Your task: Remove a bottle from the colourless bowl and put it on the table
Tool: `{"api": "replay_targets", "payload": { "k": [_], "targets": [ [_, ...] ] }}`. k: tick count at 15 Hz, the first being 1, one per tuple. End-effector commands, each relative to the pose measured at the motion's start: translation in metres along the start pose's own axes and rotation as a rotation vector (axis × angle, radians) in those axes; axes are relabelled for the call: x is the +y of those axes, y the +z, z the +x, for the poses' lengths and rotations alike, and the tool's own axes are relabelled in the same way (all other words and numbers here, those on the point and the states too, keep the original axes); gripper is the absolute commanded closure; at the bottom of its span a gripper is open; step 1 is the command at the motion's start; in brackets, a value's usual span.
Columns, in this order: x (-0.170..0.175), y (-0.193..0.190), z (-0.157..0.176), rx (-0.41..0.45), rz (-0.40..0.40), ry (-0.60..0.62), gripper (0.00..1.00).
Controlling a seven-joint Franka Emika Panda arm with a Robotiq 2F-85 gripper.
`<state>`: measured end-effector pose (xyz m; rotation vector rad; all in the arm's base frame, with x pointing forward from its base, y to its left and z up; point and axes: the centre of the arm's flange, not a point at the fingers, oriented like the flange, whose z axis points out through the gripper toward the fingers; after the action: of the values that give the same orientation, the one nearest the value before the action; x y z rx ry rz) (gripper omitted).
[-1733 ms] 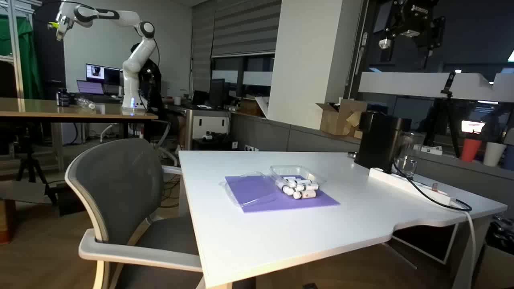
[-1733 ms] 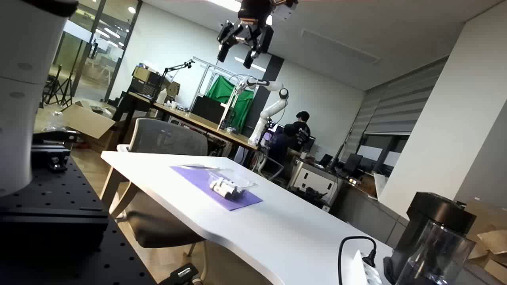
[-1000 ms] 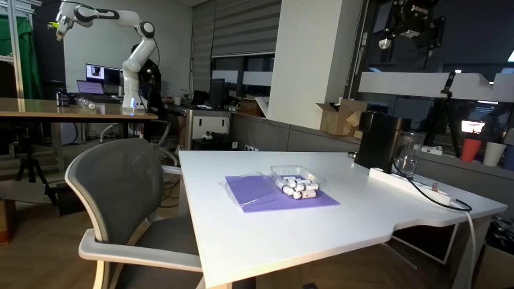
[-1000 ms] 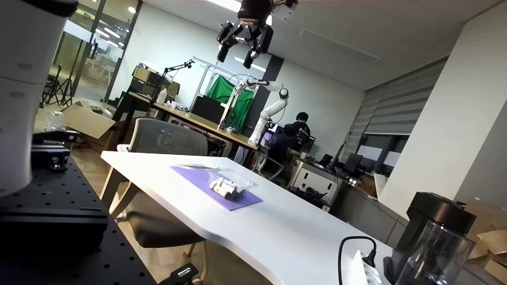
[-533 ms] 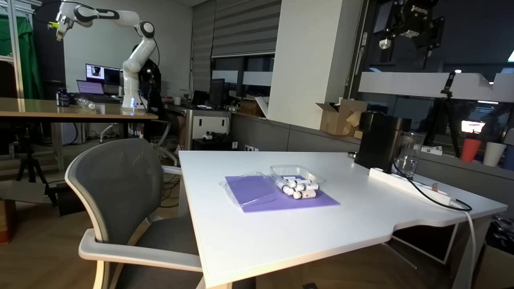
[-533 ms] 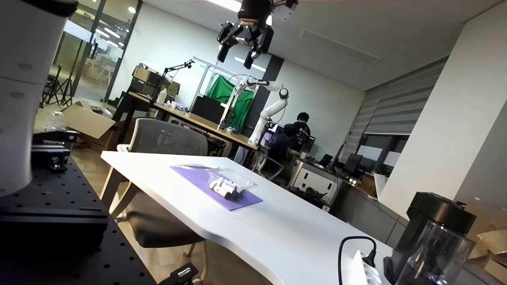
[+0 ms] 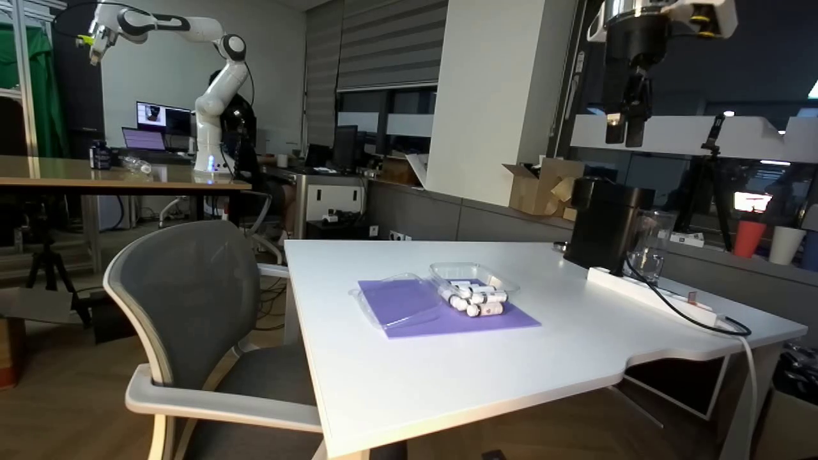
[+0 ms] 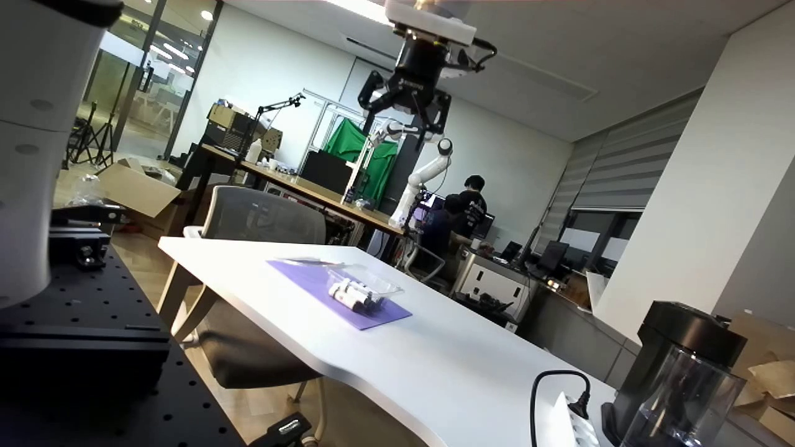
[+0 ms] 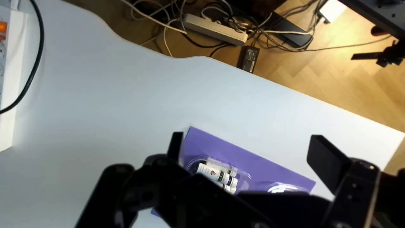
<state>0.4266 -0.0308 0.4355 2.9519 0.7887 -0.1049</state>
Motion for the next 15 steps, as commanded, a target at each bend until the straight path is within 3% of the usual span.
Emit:
{"api": "replay_targets", "payload": {
  "k": [1, 4, 6, 7, 11, 12, 15],
  "targets": [
    [0.040, 0.019, 0.069, -0.087, -0.086, -0.166, 0.00],
    [0.051, 0.034, 0.125, -0.131, -0.188, -0.301, 0.00],
    [0.050, 0.038, 0.159, -0.111, -0.225, -0.397, 0.00],
    [0.048, 0.038, 0.175, -0.081, -0.214, -0.437, 0.00],
    [0.043, 0.038, 0.225, 0.047, -0.036, -0.617, 0.00],
    [0.027, 0.048, 0.197, 0.026, -0.091, -0.556, 0.00],
    [0.030, 0.049, 0.215, 0.057, -0.056, -0.608, 0.00]
  ]
}}
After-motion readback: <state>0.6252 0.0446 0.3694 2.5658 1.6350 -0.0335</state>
